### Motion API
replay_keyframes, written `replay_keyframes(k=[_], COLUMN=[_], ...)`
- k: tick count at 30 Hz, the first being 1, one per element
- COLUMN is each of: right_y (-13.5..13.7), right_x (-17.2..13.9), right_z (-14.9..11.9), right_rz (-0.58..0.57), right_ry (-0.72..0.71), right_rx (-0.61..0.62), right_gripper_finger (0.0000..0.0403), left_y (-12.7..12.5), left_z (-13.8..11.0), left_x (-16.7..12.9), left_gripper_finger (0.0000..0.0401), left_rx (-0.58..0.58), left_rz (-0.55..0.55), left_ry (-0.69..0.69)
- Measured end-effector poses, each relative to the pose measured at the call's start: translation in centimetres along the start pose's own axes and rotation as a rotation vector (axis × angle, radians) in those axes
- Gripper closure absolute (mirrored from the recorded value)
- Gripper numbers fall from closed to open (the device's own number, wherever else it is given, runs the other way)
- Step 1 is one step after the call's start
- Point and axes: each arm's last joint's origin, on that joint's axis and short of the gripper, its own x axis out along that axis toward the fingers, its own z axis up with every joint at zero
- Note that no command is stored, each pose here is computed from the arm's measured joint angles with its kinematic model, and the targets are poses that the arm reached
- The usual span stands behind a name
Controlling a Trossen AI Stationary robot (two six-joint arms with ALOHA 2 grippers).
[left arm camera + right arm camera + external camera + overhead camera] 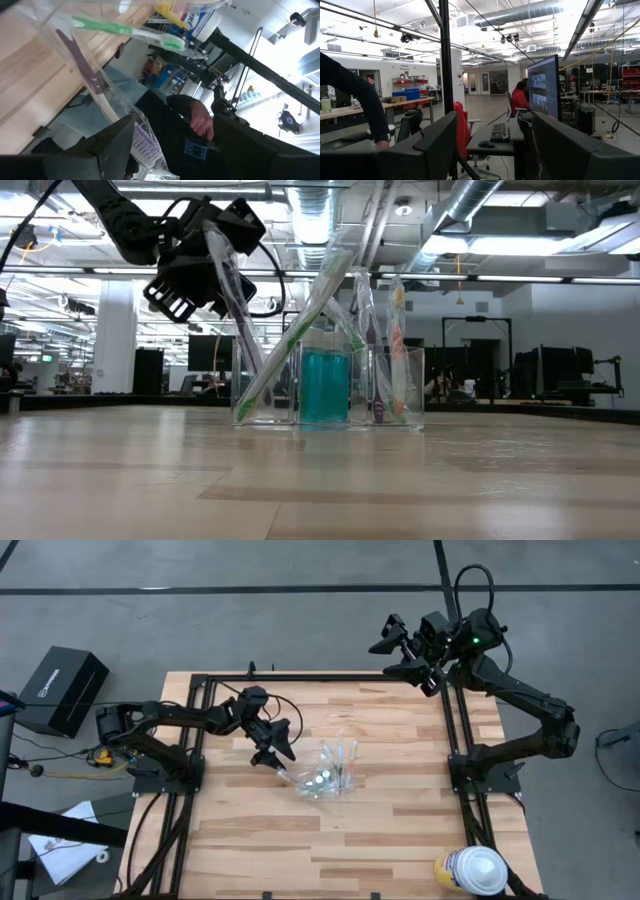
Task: Pick & Place toothbrushing station
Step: Put the purple toothbrush into the transparent organizer, then return to Home Position
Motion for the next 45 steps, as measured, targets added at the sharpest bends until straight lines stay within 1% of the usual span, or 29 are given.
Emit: replay_keyframes(k=[6, 9, 11, 19, 23, 27, 29, 32, 34, 36, 37, 39, 40, 43, 45], right_y=[0.0, -0.2, -0.2, -0.2, -0.2, -0.4, -0.5, -0.7, -0.8, -0.9, -0.9, -1.1, -1.2, -1.9, -2.3], right_x=[0.0, -0.2, -0.3, -0.3, -0.3, -0.5, -0.7, -0.9, -1.0, -1.1, -1.2, -1.4, -1.5, -2.0, -2.3], right_z=[0.0, 0.1, 0.1, 0.1, 0.1, 0.2, 0.2, 0.3, 0.3, 0.4, 0.4, 0.4, 0.4, 0.3, 0.2], right_rz=[-0.003, -0.012, -0.016, -0.016, -0.016, -0.027, -0.034, -0.047, -0.053, -0.057, -0.060, -0.073, -0.088, -0.189, -0.254], right_ry=[0.000, -0.001, -0.001, -0.001, -0.001, -0.001, -0.001, -0.002, -0.002, -0.002, -0.002, -0.001, -0.001, -0.007, -0.009], right_rx=[-0.003, -0.017, -0.019, -0.019, -0.019, -0.023, -0.026, -0.029, -0.031, -0.028, -0.027, -0.025, -0.022, 0.012, 0.035], right_gripper_finger=[0.0154, 0.0154, 0.0154, 0.0154, 0.0154, 0.0154, 0.0154, 0.0154, 0.0154, 0.0154, 0.0154, 0.0154, 0.0154, 0.0154, 0.0154], left_y=[0.3, 0.9, 1.4, 1.6, 2.4, 3.4, 3.7, 3.6, 3.2, 2.2, 1.5, -0.2, -1.3, -4.7, -6.3], left_z=[0.1, 0.1, 0.1, 0.2, 0.3, 0.3, 0.5, 1.1, 1.7, 2.0, 2.1, 1.9, 1.6, -0.6, -2.8], left_x=[0.0, 0.0, 0.0, -0.1, -0.1, -0.3, -0.6, -1.4, -2.3, -3.3, -3.9, -5.1, -5.8, -7.5, -8.4], left_gripper_finger=[0.0134, 0.0134, 0.0135, 0.0135, 0.0135, 0.0135, 0.0134, 0.0134, 0.0135, 0.0135, 0.0135, 0.0135, 0.0135, 0.0140, 0.0151], left_rx=[0.027, 0.002, 0.006, 0.130, 0.145, 0.158, 0.173, 0.200, 0.226, 0.293, 0.346, 0.470, 0.558, 0.839, 0.985], left_rz=[0.011, 0.045, 0.068, 0.082, 0.131, 0.206, 0.239, 0.247, 0.228, 0.188, 0.159, 0.088, 0.041, -0.098, -0.150], left_ry=[-0.011, -0.014, -0.015, -0.029, -0.081, -0.127, -0.172, -0.269, -0.349, -0.446, -0.513, -0.658, -0.746, -1.035, -1.206])
